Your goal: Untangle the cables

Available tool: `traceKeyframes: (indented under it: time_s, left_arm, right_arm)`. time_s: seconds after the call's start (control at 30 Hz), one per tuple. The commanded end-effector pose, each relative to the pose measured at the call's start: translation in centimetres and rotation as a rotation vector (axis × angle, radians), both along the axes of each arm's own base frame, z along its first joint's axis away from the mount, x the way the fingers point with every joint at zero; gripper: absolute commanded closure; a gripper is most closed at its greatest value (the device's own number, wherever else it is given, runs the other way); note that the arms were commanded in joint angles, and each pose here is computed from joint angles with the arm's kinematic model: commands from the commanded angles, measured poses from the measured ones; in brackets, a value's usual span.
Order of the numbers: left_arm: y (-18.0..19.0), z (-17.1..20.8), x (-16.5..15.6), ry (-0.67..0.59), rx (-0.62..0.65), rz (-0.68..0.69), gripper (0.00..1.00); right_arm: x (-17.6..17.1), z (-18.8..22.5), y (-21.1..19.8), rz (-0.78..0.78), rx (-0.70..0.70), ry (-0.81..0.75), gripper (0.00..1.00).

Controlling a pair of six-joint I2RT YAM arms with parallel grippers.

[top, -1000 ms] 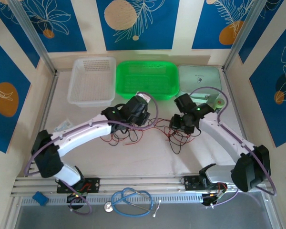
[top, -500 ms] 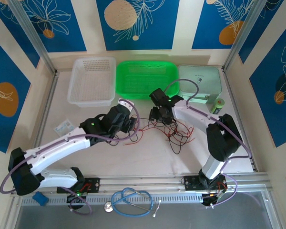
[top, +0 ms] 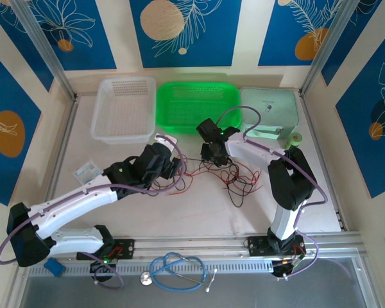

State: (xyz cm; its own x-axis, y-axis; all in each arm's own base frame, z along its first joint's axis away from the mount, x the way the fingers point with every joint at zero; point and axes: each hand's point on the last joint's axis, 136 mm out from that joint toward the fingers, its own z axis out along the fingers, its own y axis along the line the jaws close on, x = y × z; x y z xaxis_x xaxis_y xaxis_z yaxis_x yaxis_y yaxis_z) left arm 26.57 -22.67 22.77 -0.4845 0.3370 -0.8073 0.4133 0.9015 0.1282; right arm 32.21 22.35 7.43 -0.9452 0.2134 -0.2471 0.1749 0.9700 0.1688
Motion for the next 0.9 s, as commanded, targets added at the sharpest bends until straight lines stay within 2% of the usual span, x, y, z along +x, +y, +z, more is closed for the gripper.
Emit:
traceKeyframes:
  time_s: [0.0, 0.4, 0.5, 0.63, 0.87]
  left_arm:
    - [0.6, 0.6, 0.2, -0.025, -0.018, 0.027, 0.27]
    - [1.2, 0.7, -0.2, -0.026, -0.039, 0.035, 0.27]
    - [1.2, 0.8, -0.5, -0.022, -0.057, 0.032, 0.26]
    - [0.9, 0.5, -0.7, -0.009, -0.068, 0.013, 0.26]
    - [0.7, -0.3, -0.9, -0.01, -0.082, -0.001, 0.27]
  right_arm:
    - [0.0, 0.7, 0.0, -0.013, -0.008, -0.007, 0.75]
    - [0.5, 2.2, 0.2, 0.022, -0.01, -0.04, 1.0]
    - [0.3, 3.2, 0.1, 0.033, -0.007, -0.056, 1.0]
    - [0.1, 6.5, 0.2, 0.061, 0.011, -0.121, 1.0]
    - [-0.8, 16.0, 0.4, 0.132, 0.063, -0.301, 1.0]
